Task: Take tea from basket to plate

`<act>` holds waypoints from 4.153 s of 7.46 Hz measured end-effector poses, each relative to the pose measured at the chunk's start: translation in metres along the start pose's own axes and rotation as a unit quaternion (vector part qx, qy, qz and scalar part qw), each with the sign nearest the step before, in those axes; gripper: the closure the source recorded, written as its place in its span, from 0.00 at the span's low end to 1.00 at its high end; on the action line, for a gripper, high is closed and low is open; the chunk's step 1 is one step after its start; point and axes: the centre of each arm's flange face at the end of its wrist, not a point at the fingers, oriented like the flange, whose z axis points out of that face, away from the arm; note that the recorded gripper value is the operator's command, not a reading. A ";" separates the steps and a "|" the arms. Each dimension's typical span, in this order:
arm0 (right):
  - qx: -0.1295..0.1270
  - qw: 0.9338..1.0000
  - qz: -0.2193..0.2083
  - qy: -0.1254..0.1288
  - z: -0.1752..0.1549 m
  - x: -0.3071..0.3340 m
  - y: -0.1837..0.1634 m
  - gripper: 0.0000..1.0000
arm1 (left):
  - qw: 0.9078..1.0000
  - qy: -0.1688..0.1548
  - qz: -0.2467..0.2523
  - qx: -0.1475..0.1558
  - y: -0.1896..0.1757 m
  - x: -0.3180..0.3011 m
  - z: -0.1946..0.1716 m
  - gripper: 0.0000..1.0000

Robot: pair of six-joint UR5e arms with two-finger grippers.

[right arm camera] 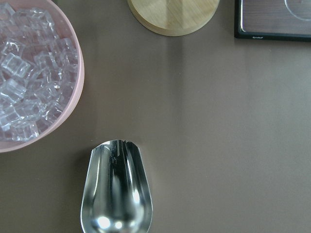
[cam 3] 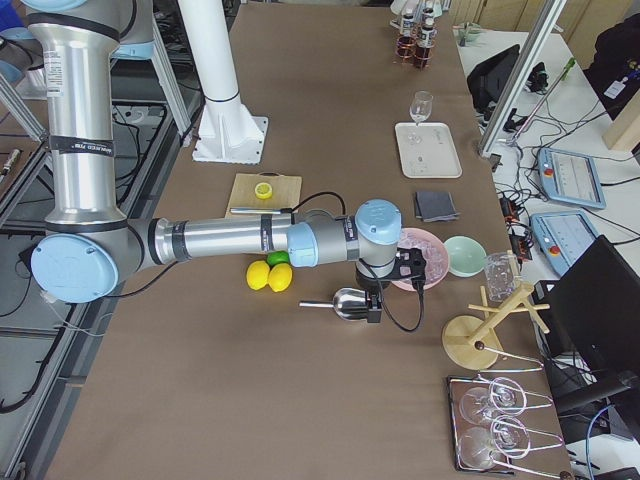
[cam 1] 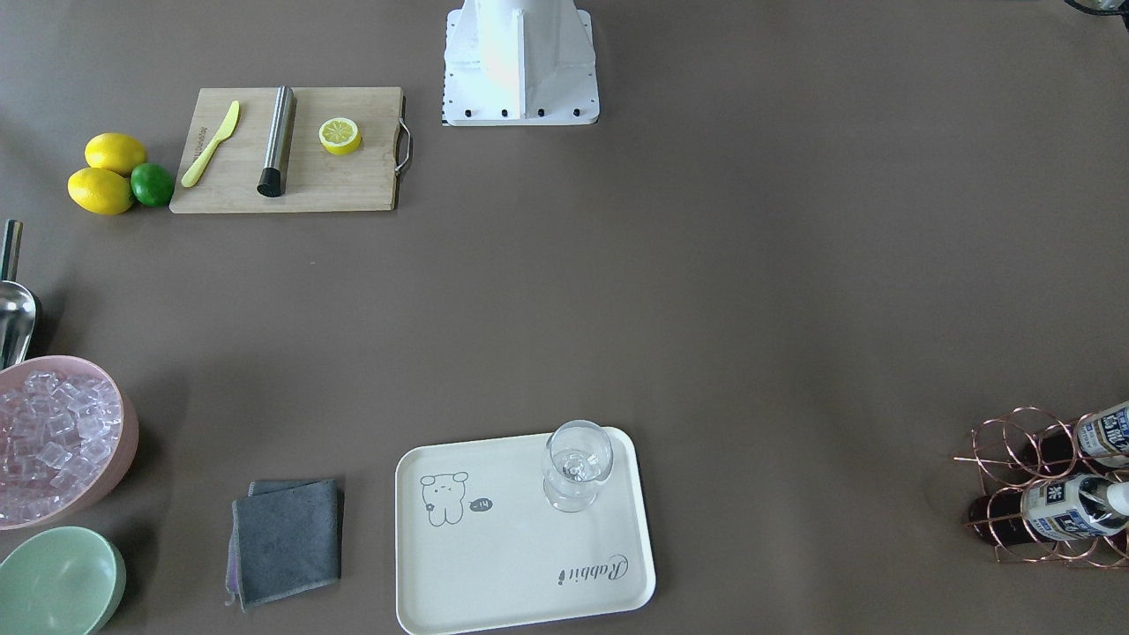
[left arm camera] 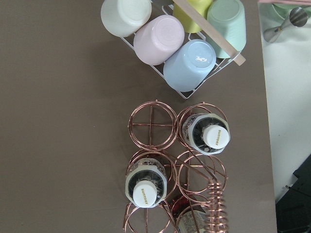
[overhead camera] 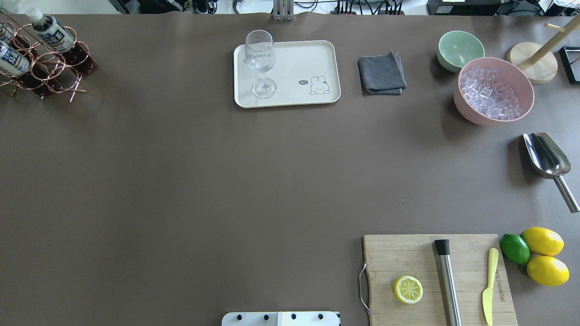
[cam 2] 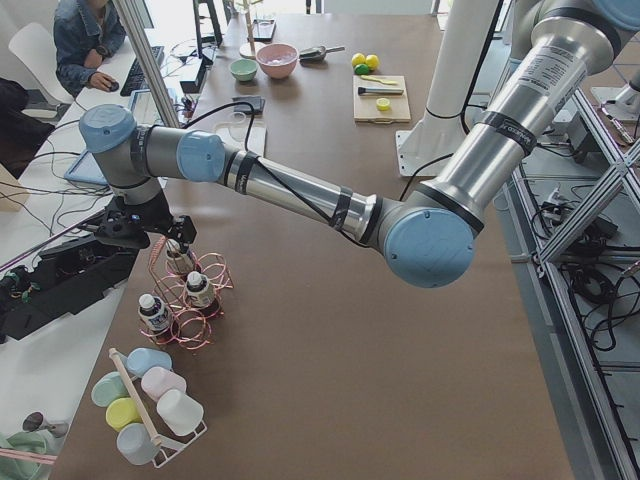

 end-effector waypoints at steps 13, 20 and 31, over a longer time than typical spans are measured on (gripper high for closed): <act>0.007 1.000 -0.011 0.007 0.003 0.000 0.001 0.03 | 1.000 0.000 0.000 0.014 0.009 0.025 0.056 0.32; 0.009 1.000 -0.013 0.011 0.002 -0.002 0.000 0.04 | 1.000 0.020 -0.013 0.015 0.010 0.031 0.067 1.00; 0.015 1.000 -0.019 0.009 -0.004 -0.008 -0.002 0.01 | 0.985 -0.045 -0.163 -0.010 0.347 -0.141 -0.025 1.00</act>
